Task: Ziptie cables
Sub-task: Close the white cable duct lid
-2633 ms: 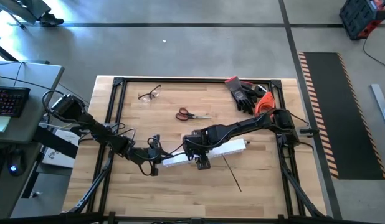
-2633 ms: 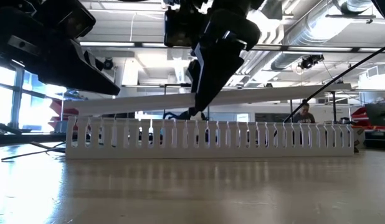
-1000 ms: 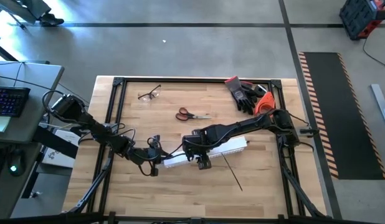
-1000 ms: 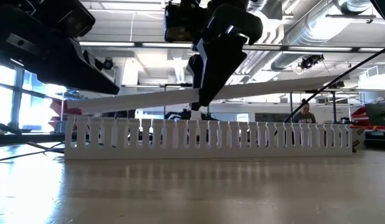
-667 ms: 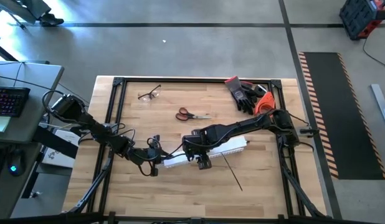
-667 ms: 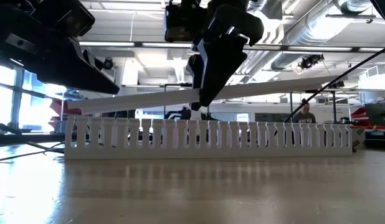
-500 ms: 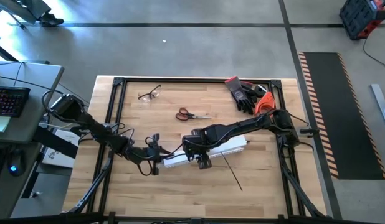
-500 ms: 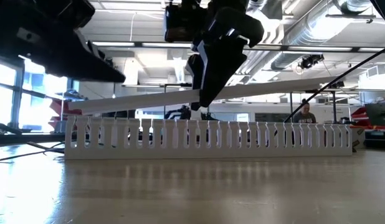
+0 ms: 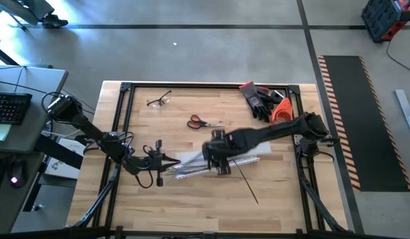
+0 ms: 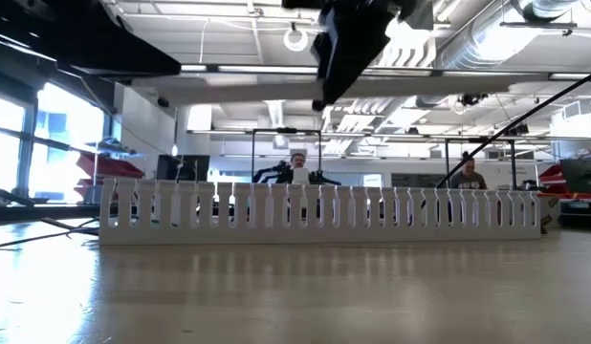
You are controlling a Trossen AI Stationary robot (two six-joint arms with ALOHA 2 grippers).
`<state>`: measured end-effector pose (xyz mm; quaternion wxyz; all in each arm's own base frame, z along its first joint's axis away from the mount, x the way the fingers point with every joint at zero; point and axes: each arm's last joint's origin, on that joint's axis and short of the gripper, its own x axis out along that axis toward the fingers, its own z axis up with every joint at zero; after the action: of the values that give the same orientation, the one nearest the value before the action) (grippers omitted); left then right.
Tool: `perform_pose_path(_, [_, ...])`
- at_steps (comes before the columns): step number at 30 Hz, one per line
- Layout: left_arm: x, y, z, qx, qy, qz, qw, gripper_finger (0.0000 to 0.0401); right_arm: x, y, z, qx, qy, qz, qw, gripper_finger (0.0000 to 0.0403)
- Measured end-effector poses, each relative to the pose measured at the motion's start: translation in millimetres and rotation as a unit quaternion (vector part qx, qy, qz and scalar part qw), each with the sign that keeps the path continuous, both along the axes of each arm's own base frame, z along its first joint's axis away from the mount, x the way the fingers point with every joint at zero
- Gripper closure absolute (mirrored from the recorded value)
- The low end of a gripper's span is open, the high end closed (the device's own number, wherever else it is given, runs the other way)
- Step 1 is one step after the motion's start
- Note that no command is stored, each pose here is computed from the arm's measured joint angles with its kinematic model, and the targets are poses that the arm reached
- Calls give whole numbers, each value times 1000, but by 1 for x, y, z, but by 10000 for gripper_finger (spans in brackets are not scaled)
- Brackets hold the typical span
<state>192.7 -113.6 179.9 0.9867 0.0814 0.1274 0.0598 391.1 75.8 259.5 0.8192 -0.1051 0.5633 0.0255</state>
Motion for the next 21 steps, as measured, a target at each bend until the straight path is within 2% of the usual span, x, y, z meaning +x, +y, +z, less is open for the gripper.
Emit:
perform_pose_path(8, [-12, -13, -6, -14, 19, -13, 1000, 401, -14, 89, -8, 67, -23, 38, 997, 186])
perform_pose_path(12, [-11, -16, -10, -22, 22, -13, 999, 401, -17, 125, -35, 84, -34, 47, 995, 186])
perform_pose_path(15, [-10, -17, -12, -28, 23, -10, 999, 401, -21, 131, -69, 85, -16, 33, 996, 186])
perform_pose_path(21, [-8, -19, -19, -37, 31, -6, 999, 401, -29, 113, -121, 100, -26, -11, 995, 179])
